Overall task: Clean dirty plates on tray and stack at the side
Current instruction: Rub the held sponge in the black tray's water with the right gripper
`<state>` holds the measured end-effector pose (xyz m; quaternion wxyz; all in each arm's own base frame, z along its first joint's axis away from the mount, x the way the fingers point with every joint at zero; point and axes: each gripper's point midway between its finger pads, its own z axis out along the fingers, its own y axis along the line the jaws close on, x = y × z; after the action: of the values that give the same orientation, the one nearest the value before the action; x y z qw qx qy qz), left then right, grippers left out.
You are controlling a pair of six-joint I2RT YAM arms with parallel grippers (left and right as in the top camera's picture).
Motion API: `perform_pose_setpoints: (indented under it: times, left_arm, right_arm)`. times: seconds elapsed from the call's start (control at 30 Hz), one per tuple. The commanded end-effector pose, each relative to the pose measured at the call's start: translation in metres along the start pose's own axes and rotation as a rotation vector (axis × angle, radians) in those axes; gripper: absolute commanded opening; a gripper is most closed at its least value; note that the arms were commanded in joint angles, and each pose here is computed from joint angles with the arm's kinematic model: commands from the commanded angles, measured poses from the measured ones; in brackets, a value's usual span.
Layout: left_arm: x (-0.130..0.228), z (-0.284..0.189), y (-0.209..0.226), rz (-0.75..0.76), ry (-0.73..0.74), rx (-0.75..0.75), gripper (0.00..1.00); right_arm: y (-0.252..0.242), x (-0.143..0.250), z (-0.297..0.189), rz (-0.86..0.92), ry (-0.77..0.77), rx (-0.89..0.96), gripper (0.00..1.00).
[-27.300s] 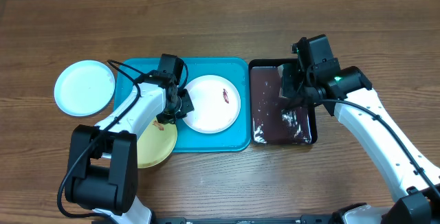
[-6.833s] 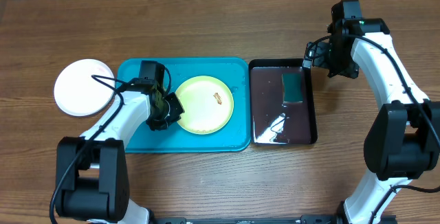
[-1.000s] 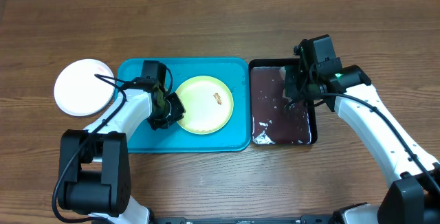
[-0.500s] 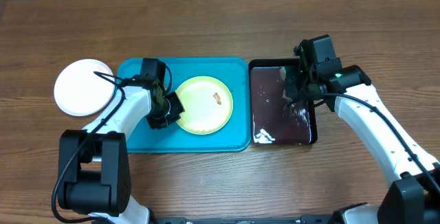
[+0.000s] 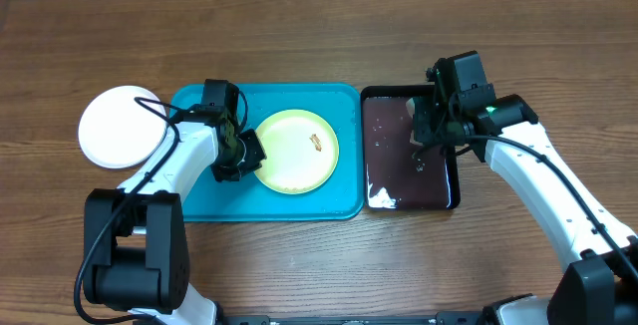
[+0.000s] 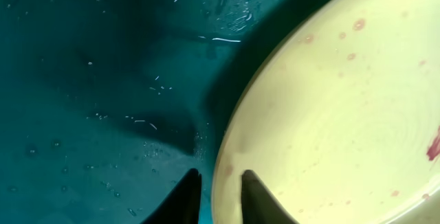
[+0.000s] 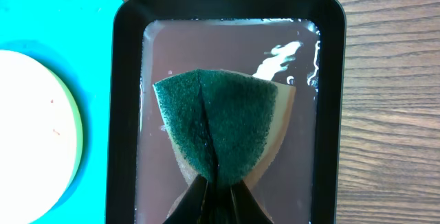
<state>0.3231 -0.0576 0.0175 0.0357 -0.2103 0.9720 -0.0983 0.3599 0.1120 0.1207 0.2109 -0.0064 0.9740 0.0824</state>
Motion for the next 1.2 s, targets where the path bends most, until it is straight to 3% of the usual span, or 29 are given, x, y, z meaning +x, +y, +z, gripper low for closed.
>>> perform_pose_setpoints:
  times: [0.0,0.07,0.23,0.4,0.67,1.17]
  left_arm:
    - [-0.005,-0.003,0.001,0.011,-0.015,-0.011,0.26]
    - [-0.002,0.0,0.004,0.01,-0.007,-0.016,0.25]
    - [-0.001,0.003,0.004,0.015,-0.013,-0.016,0.09]
    - [0.0,0.004,0.004,0.009,-0.01,-0.018,0.15]
    - [0.0,0.006,0.009,0.008,-0.018,-0.042,0.04]
    - [0.027,0.008,-0.003,0.027,0.082,-0.006,0.04]
  right_arm:
    - [0.004,-0.011,-0.011,-0.001,-0.04,-0.017,0.07]
    - [0.003,-0.009,-0.01,-0.001,-0.033,-0.014,0.07]
    - [0.002,-0.004,-0.004,0.0,-0.016,-0.009,0.07]
    - [0.002,-0.004,-0.004,0.0,-0.015,-0.009,0.07]
    - [0.002,-0.004,-0.004,0.0,-0.016,-0.009,0.07]
    - [0.011,-0.018,-0.031,-0.065,-0.085,-0.047,0.04]
